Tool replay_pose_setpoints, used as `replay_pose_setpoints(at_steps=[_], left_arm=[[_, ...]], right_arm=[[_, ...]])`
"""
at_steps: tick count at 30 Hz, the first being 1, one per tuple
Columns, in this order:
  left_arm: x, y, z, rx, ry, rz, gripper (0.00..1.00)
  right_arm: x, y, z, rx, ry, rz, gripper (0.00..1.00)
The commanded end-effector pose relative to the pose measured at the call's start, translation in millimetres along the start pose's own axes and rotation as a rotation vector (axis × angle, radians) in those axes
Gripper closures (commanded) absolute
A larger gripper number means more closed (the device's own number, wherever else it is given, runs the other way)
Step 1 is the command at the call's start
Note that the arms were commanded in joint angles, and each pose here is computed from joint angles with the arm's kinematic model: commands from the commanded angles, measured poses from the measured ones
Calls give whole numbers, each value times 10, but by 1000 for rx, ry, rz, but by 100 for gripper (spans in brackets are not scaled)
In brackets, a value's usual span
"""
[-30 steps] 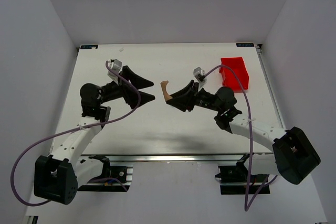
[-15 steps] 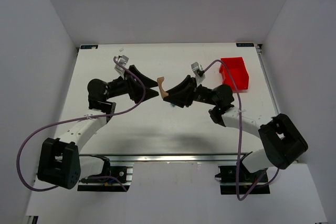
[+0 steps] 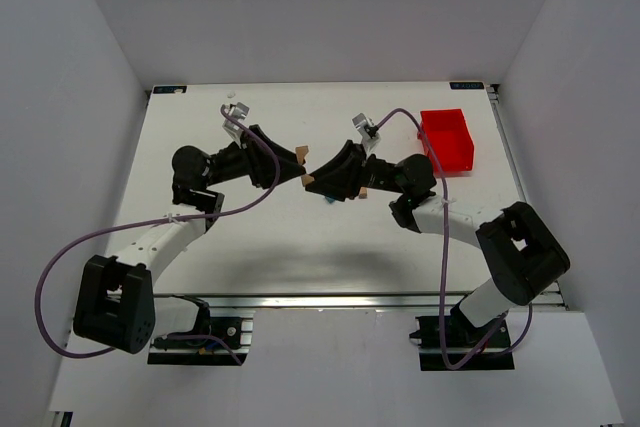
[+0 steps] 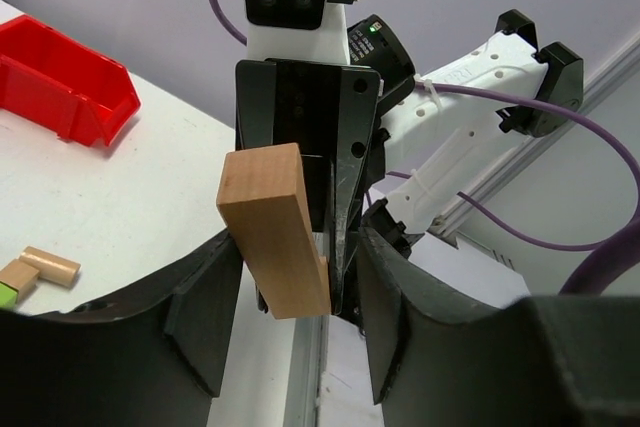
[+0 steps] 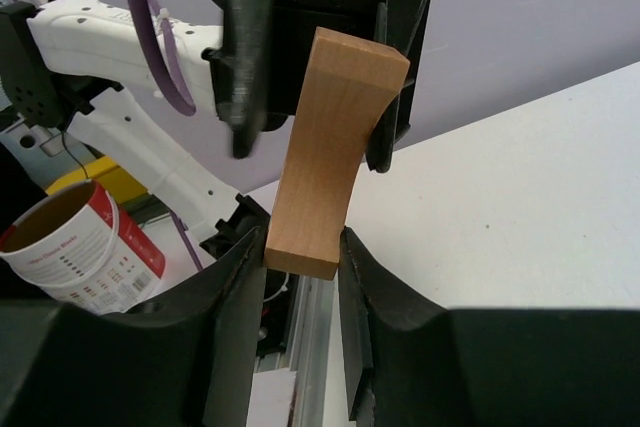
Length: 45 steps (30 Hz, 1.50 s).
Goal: Build the wood block tower
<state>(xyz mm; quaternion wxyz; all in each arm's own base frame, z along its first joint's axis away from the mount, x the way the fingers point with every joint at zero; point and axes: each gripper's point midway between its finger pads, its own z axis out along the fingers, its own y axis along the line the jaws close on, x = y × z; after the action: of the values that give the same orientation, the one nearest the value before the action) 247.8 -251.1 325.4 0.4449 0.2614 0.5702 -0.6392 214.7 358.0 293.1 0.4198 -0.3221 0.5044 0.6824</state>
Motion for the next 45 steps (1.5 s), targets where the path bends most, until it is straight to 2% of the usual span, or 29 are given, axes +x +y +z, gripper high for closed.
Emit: replay_pose_setpoints(at_steps=[1,5,7,9,10,11,12,13,15,16,17,18,19,20,21,22,23,24,25,26,27,28,29,30,31,34,37,41,45], left_arm=[[-125,-169,59,47,-6,66,47],[-120,-240,57,63,-6,77,54],[-131,-245,66,60,-7,74,61],[-134,-231,72,54,-5,64,77],[-167,-239,87,54,-7,66,85],[-166,-206,96,38,5,52,99],[-187,-168,111,22,8,46,100],[-240,-91,144,-29,22,3,100],[-312,73,174,-102,35,58,100],[-415,177,187,-172,46,88,100],[-466,236,196,-206,51,101,100],[-526,291,202,-237,53,116,100],[-509,460,184,-290,84,142,100],[-709,453,232,-305,72,199,100],[-784,537,242,-343,73,216,100],[-741,657,215,-393,115,186,100],[-675,918,227,-421,166,200,100],[-919,927,273,-420,157,246,100],[-803,1027,246,-439,225,198,100],[-661,1330,246,-446,309,233,100],[-920,1342,316,-465,306,307,100],[-767,1451,278,-514,393,281,100],[-579,1796,236,-535,492,311,100],[-830,1824,293,-561,493,380,100],[-696,1909,180,-593,568,328,100],[-390,2334,-95,-649,736,411,100],[3,2352,-354,-602,890,478,100],[344,2550,-687,-694,1032,466,100],[674,2539,-874,-683,1155,493,100]], right_arm=[[-389,339,58,-136,-120,-205,95],[-420,284,53,-91,-132,-222,94],[-436,245,61,-70,-131,-243,94],[-449,245,64,-65,-129,-247,91],[-445,246,66,-67,-121,-260,83],[-419,201,68,-51,-104,-249,81],[-446,207,76,-44,-98,-259,78],[-461,171,80,-26,-91,-300,67],[-445,107,66,30,-57,-301,57],[-535,125,40,51,-65,-372,37],[-561,99,9,82,-60,-394,22],[-494,-3,-50,139,-19,-377,11],[-568,-101,-112,215,-25,-408,11],[-707,-75,-181,263,-24,-528,11],[-578,-241,-309,365,56,-496,11],[-790,-438,-483,549,29,-533,11],[-920,-429,-630,636,18,-573,11],[-892,-558,-835,746,77,-605,11],[-1045,-707,-1128,932,60,-630,11],[-1175,-706,-1292,1028,46,-645,11],[-1210,-747,-1440,1105,63,-649,11],[-1185,-834,-1711,1232,105,-622,11],[-1253,-833,-1795,1280,107,-612,11],[-1232,-855,-1867,1313,126,-591,11],[-1237,-890,-1993,1366,138,-572,11],[-1106,-1005,-2197,1440,195,-504,11],[-993,-1132,-2311,1467,253,-453,11],[-842,-1281,-2369,1468,342,-400,11],[-747,-1335,-2495,1515,421,-360,11]])
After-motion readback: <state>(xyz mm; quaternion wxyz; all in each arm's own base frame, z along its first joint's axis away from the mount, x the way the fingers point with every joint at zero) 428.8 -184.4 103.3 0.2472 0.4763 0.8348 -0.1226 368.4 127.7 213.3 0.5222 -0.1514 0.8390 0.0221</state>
